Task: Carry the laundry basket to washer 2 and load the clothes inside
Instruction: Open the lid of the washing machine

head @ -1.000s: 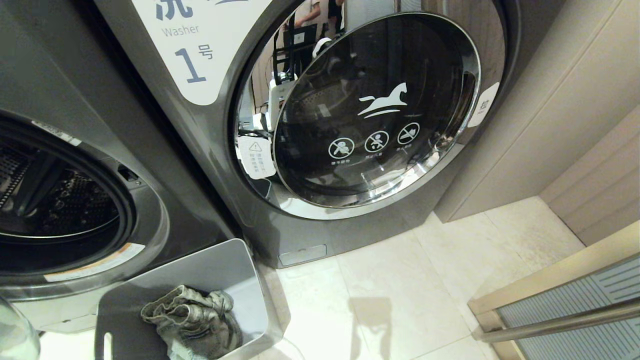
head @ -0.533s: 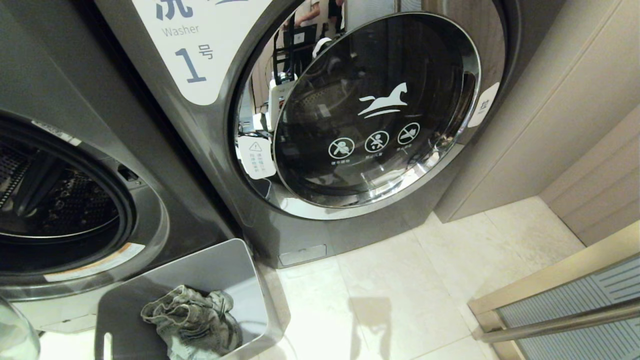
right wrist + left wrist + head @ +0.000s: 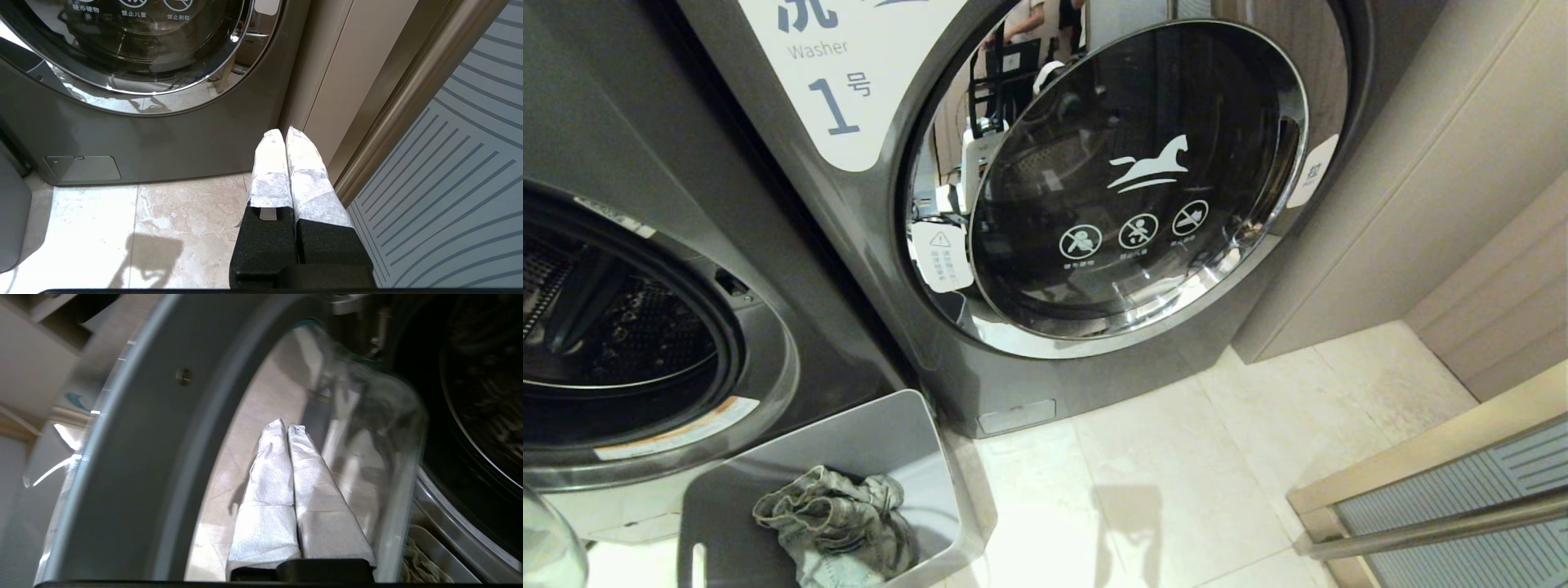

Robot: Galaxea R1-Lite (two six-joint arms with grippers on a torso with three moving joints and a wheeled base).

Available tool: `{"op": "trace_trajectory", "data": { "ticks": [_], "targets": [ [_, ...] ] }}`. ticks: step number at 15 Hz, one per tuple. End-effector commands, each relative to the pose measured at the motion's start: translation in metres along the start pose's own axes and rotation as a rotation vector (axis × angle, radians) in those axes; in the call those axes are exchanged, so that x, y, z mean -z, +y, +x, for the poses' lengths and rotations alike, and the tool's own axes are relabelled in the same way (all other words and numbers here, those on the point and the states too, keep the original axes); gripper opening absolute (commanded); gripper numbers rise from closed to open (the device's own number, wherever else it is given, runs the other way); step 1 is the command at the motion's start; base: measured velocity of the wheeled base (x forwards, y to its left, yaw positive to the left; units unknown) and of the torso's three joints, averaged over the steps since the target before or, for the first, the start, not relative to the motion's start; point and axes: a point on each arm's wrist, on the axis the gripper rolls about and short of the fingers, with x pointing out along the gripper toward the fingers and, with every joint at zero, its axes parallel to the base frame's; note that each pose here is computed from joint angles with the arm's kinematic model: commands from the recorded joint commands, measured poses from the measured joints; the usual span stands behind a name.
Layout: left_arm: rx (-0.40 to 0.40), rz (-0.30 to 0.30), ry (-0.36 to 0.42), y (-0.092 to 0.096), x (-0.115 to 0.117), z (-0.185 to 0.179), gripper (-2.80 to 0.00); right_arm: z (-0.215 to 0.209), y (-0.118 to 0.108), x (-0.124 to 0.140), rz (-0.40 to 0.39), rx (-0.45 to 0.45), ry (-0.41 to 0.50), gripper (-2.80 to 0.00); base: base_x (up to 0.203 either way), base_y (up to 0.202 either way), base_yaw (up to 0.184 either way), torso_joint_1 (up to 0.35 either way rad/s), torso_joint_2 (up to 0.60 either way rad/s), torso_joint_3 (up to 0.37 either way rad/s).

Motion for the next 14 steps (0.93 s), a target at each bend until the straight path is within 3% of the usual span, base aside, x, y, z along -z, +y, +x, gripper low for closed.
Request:
{"op": "trace_trajectory", "data": {
  "ticks": [1,11,14],
  "targets": [
    [-0.081,-0.007,0.020,0.003,-0.004,0.015,-2.80,0.001,0.002,0.011,0.000,-0.008,0.037,-2.80,0.000,0.000,0.000,0.000,0.00,0.000],
    [-0.303,-0.081,0.042,0.036,-0.019,0.051,-2.80,0.001,0.002,0.011,0.000,-0.008,0.038,-2.80,0.000,0.000,0.000,0.000,0.00,0.000],
    [-0.431,-0.103,0.053,0.053,-0.025,0.069,-2.80,0.001,0.002,0.011,0.000,-0.008,0.037,-2.80,0.000,0.000,0.000,0.000,0.00,0.000]
  ]
}}
